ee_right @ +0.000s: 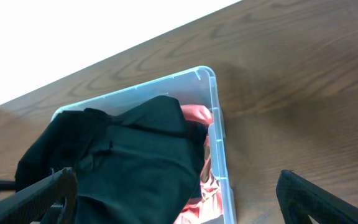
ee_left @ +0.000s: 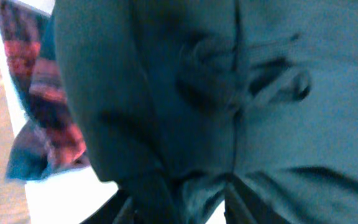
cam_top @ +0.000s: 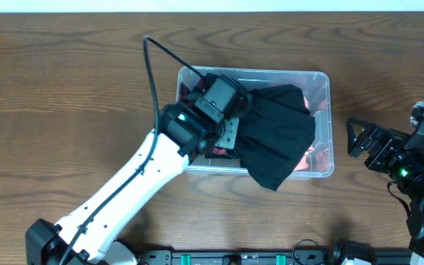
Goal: Pack container
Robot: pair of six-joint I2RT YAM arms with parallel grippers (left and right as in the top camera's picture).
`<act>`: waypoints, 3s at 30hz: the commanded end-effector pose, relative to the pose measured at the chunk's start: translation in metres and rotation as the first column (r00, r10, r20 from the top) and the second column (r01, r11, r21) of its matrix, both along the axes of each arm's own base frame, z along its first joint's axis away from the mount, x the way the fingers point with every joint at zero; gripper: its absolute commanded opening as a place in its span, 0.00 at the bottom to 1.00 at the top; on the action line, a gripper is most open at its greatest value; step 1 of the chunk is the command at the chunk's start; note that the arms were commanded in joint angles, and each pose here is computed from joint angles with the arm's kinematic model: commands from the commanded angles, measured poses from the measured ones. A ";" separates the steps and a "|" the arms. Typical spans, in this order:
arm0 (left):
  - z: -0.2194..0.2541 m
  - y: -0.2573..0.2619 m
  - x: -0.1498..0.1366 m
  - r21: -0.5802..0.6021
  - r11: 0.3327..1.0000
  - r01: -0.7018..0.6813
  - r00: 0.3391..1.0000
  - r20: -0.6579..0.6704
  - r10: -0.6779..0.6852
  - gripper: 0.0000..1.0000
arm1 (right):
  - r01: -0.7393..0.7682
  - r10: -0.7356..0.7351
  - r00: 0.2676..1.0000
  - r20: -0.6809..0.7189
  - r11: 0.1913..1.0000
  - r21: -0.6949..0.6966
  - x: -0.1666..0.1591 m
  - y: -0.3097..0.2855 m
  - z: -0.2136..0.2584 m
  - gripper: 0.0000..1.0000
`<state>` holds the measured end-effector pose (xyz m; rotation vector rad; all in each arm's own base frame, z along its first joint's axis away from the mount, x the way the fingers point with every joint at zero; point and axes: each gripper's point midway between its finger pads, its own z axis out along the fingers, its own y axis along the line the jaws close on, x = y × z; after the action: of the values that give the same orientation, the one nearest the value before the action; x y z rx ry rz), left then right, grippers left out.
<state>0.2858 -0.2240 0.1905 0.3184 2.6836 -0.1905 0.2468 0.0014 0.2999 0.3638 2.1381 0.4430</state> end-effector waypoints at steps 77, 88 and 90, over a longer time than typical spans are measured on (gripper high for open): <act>-0.067 -0.137 0.028 -0.105 0.897 0.429 0.889 0.222 -0.400 0.54 | 0.013 -0.013 1.000 0.009 1.000 -0.004 0.000 -0.003 0.003 0.99; -0.153 -0.101 0.002 0.044 0.903 0.427 0.903 -0.068 -0.424 0.54 | 0.013 -0.013 1.000 0.009 1.000 -0.004 0.000 -0.003 0.004 0.99; -0.144 -0.091 -0.002 0.081 0.894 0.442 0.897 -0.075 -0.436 0.54 | 0.013 -0.013 1.000 0.008 1.000 -0.004 0.000 -0.003 0.003 1.00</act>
<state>0.3124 -0.3561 0.1031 0.8640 2.4511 -0.3779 0.2467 0.0014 0.2999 0.3639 2.1385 0.4430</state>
